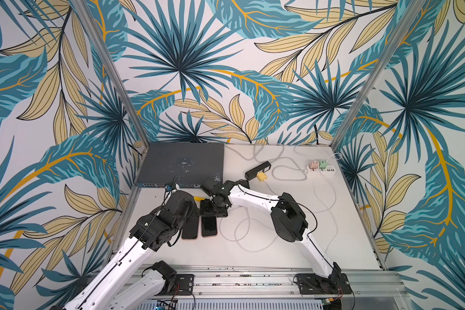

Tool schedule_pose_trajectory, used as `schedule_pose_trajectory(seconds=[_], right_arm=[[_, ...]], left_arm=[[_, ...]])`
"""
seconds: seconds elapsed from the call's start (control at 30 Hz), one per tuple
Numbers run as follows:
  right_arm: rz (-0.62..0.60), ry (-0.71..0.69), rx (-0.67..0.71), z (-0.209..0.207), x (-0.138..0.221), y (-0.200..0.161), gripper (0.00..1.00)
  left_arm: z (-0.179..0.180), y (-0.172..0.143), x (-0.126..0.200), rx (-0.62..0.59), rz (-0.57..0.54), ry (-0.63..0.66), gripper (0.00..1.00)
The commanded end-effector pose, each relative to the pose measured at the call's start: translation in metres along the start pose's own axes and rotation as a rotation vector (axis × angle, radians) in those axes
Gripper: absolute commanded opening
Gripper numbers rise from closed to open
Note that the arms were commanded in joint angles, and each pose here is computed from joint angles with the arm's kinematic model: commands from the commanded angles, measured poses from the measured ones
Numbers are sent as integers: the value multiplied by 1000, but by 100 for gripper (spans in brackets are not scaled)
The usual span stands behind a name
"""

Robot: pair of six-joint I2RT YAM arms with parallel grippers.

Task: Unplug the charging cable from the phone
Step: Place the phone at the center of the board.

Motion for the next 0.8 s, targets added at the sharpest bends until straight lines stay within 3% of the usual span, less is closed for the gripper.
schedule_pose_trajectory(seconds=[0.0,0.77], right_arm=[[16,11,-7,-1,11,-8,84],[55,77,92,20,6,-22,79]], left_arm=[[1,-1,-3,-3,-4,-1,69],[-1,-1,-7,0,1,6,69]])
Point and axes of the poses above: each gripper's point midway between its finger pads, its own x axis back along the fingers, its own z axis along the line the jaws close on, y = z × x, the point moved 9 cm from there along x, back along the fingers, and after that the axes turned 2 degrees about -x, right-handed, at the moved point
